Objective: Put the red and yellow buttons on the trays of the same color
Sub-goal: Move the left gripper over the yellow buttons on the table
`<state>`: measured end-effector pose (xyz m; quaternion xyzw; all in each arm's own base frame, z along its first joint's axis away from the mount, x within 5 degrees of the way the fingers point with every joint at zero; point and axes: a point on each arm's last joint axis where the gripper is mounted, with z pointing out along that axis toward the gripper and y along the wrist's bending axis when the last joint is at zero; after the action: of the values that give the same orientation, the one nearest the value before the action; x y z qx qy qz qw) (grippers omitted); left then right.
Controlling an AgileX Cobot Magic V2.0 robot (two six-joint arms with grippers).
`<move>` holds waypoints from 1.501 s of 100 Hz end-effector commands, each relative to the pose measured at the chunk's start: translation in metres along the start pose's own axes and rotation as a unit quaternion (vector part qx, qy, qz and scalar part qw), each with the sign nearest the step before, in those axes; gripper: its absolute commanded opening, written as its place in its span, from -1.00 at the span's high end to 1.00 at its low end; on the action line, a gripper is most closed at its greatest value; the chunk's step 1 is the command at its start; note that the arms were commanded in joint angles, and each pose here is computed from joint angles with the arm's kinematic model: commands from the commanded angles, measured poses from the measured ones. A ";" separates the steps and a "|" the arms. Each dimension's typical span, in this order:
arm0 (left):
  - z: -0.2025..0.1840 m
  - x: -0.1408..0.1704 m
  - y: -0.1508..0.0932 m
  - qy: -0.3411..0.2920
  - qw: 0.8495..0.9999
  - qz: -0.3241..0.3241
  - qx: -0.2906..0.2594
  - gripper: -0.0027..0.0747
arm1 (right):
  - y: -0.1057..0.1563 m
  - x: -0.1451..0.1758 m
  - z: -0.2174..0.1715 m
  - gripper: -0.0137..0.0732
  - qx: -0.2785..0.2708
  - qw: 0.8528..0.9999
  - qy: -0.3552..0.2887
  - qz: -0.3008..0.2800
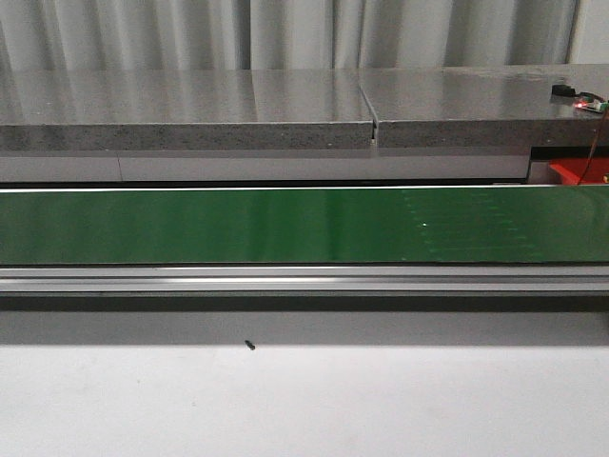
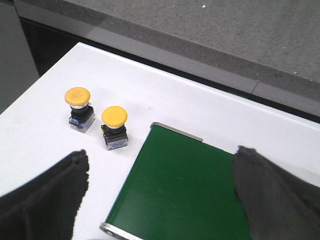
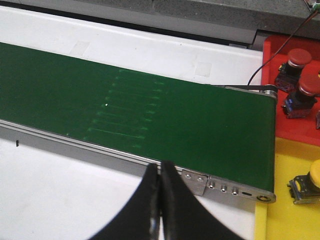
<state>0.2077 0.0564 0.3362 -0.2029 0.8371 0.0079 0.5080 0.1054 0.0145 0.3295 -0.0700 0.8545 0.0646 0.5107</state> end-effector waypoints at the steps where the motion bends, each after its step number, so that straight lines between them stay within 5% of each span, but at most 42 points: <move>1: 0.021 -0.031 0.000 -0.036 0.999 -0.011 -0.004 -0.50 | -0.001 -0.012 -0.005 0.94 0.009 0.999 -0.042 -0.003; 33: 0.130 -0.051 0.018 0.054 0.997 -0.017 -0.047 -0.50 | -0.001 -0.012 -0.005 0.94 0.009 0.999 -0.042 -0.003; 66: 0.197 -0.041 0.027 0.102 0.993 0.004 -0.063 -0.50 | -0.001 -0.012 -0.005 0.94 0.009 0.999 -0.042 -0.003; 150: 0.237 -0.020 0.039 0.114 0.991 0.018 -0.071 -0.50 | -0.001 -0.012 -0.005 0.94 0.009 0.999 -0.042 -0.003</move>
<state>0.3993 0.1478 0.1973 -0.2253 0.9161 0.0470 0.3283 0.1054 0.0145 0.3295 -0.0700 0.8545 0.0646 0.5107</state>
